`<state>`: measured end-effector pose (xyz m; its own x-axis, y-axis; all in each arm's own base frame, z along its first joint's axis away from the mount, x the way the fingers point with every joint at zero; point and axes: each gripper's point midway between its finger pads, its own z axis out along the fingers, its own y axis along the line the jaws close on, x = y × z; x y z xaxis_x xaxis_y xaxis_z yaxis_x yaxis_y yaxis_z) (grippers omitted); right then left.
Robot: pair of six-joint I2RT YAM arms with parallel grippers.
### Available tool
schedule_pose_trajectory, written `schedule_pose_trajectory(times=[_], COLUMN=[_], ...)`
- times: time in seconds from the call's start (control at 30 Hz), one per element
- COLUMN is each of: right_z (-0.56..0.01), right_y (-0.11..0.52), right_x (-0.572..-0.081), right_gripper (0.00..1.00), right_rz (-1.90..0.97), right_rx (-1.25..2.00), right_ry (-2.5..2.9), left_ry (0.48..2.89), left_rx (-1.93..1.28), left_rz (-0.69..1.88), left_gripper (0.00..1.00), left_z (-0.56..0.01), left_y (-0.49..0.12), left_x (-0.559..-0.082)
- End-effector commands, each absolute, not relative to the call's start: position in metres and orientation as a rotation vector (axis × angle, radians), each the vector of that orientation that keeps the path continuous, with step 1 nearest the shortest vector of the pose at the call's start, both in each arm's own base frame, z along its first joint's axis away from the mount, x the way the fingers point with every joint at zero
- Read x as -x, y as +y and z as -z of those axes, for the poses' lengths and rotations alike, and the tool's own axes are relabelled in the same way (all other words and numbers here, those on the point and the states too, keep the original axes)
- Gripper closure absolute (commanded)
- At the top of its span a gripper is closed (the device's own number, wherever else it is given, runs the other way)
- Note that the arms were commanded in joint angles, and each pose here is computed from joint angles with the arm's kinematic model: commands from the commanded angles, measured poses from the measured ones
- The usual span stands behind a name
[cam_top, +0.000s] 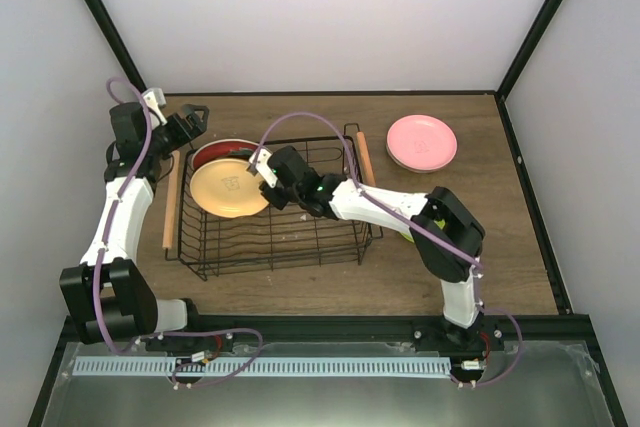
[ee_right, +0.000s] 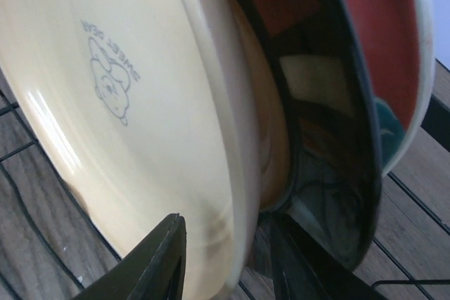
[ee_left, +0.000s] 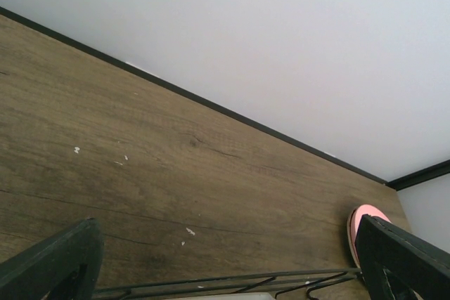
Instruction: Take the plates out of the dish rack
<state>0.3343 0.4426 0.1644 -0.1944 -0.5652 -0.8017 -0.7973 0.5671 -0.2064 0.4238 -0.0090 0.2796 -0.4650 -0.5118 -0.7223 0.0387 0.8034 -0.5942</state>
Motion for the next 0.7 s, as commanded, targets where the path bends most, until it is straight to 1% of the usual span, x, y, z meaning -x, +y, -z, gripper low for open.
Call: schedule_pose_trajectory(times=[0.0, 0.03, 0.17, 0.23, 0.5, 0.67], right_z=[-0.189, -0.192, -0.203, -0.209, -0.244, -0.3], right_y=[0.451, 0.451, 0.449, 0.446, 0.435, 0.422], right_x=[-0.355, -0.356, -0.356, -0.356, -0.347, -0.333], right_gripper=[0.68, 0.72, 0.93, 0.99, 0.99, 0.99], right_rz=[-0.278, -0.276, -0.272, -0.268, -0.29, -0.357], right_rx=[1.051, 1.047, 1.03, 1.024, 0.981, 0.938], right_ry=[1.809, 1.804, 1.789, 1.783, 1.767, 1.712], left_ry=[1.934, 1.934, 1.93, 1.932, 1.938, 1.947], left_rx=[0.33, 0.33, 0.329, 0.329, 0.333, 0.332], left_rz=[0.687, 0.688, 0.683, 0.686, 0.688, 0.686], left_gripper=[0.0, 0.0, 0.0, 0.0, 0.0, 0.0], left_z=[-0.288, -0.288, -0.289, -0.288, -0.285, -0.283], left_y=[-0.013, -0.013, -0.012, -0.013, -0.013, -0.012], left_x=[-0.421, -0.421, -0.421, -0.421, -0.424, -0.425])
